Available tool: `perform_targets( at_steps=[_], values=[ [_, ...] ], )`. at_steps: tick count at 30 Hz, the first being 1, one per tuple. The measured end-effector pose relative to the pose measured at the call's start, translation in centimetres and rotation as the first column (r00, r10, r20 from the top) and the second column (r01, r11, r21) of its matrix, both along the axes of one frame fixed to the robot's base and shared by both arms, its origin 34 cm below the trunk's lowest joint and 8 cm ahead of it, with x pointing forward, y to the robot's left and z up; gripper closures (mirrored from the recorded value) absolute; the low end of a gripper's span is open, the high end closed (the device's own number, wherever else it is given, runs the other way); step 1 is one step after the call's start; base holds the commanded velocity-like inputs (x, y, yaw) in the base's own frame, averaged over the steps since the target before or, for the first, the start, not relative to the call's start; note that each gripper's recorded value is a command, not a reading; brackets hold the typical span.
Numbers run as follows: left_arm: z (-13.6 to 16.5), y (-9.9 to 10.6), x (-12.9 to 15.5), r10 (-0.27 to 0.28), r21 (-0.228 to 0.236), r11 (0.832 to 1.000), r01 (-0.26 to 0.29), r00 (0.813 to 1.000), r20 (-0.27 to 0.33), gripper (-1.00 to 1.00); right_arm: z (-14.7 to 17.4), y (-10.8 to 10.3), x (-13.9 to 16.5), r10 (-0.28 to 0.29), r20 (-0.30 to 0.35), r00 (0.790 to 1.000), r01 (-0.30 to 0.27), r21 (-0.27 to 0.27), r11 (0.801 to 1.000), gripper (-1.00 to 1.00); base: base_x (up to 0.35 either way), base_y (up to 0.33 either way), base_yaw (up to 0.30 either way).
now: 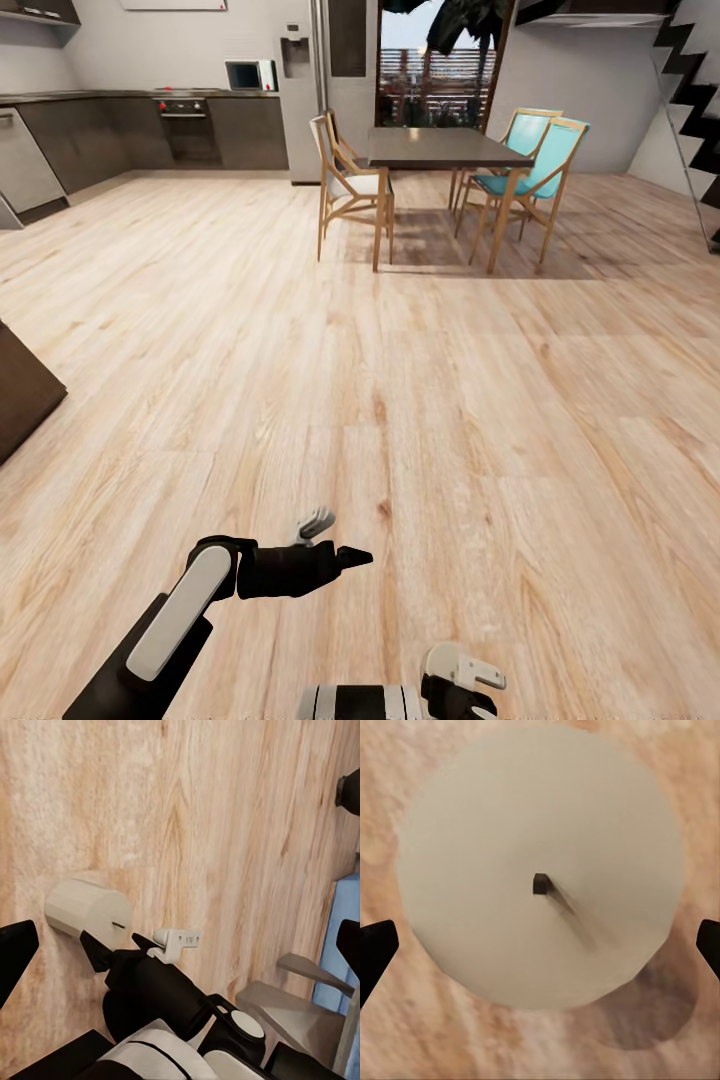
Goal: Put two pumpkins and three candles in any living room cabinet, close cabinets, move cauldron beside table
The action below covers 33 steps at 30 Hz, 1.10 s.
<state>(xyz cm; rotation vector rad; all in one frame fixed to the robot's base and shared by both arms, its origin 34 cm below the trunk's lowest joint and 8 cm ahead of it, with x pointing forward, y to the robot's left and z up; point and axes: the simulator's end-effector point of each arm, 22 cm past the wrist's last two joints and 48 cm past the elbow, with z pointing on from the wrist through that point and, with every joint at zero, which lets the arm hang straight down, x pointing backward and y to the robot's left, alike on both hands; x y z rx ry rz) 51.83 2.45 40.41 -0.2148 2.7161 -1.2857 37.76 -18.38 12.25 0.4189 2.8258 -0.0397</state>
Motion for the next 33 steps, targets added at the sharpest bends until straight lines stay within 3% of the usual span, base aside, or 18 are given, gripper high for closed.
perform_targets(
  at_steps=[33],
  values=[
    [-0.19, 0.0, -0.04, 0.0, 0.0, 1.0, 0.0, 1.0, -0.004, -1.0, -0.12, 0.0, -0.13, 0.0, -0.003, 1.0, 0.0, 0.0, 1.0, -1.0, 0.004, 0.0, 0.0]
  ],
)
